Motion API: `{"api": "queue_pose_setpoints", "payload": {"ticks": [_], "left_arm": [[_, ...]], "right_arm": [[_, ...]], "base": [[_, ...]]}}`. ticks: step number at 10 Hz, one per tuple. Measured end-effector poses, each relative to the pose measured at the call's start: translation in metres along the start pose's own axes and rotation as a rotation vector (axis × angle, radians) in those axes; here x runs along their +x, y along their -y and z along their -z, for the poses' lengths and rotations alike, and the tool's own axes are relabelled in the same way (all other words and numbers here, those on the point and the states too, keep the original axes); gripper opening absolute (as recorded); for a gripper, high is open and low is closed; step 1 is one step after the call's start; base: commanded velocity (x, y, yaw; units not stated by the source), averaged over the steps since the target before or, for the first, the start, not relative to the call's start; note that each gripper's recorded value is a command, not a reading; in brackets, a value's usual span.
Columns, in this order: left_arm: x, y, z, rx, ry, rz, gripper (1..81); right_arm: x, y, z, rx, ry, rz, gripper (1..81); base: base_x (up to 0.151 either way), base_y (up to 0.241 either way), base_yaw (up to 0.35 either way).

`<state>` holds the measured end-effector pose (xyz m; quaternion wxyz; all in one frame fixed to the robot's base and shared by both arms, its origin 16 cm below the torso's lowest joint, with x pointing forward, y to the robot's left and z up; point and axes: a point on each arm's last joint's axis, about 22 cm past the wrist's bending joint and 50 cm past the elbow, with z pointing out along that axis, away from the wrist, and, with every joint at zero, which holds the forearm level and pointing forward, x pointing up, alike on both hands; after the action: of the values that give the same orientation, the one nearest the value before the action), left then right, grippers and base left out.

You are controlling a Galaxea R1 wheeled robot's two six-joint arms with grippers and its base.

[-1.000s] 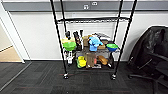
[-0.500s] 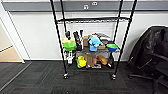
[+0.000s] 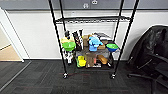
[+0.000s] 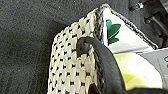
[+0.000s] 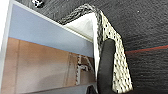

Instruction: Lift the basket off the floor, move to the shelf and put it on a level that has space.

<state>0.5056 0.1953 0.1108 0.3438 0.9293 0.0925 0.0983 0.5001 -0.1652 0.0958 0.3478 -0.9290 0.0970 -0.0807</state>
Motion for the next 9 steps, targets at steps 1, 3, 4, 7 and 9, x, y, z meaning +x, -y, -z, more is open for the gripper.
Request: {"api": "queue_pose_setpoints", "payload": {"ticks": [1,3,4,7,9], "left_arm": [[0.005,-0.011,0.002,-0.007,0.013,-0.016,1.0],[0.012,-0.043,-0.001,-0.042,0.035,-0.043,1.0],[0.013,-0.053,0.005,-0.051,0.036,-0.046,1.0],[0.029,-0.076,0.050,-0.055,-0.008,-0.074,1.0],[0.047,-0.100,0.079,-0.065,-0.073,-0.095,1.0]], "right_arm": [[0.001,0.002,0.014,0.003,-0.015,-0.017,1.0],[0.001,-0.007,0.040,-0.015,-0.037,-0.048,1.0],[0.003,-0.004,0.047,-0.018,-0.041,-0.049,1.0],[0.021,0.040,0.074,0.013,-0.066,-0.003,1.0],[0.034,0.066,0.100,0.024,-0.092,0.023,1.0]], "base": [[0.000,0.000,0.000],[0.000,0.000,0.000],[0.000,0.000,0.000],[0.000,0.000,0.000],[0.000,0.000,0.000]]}}
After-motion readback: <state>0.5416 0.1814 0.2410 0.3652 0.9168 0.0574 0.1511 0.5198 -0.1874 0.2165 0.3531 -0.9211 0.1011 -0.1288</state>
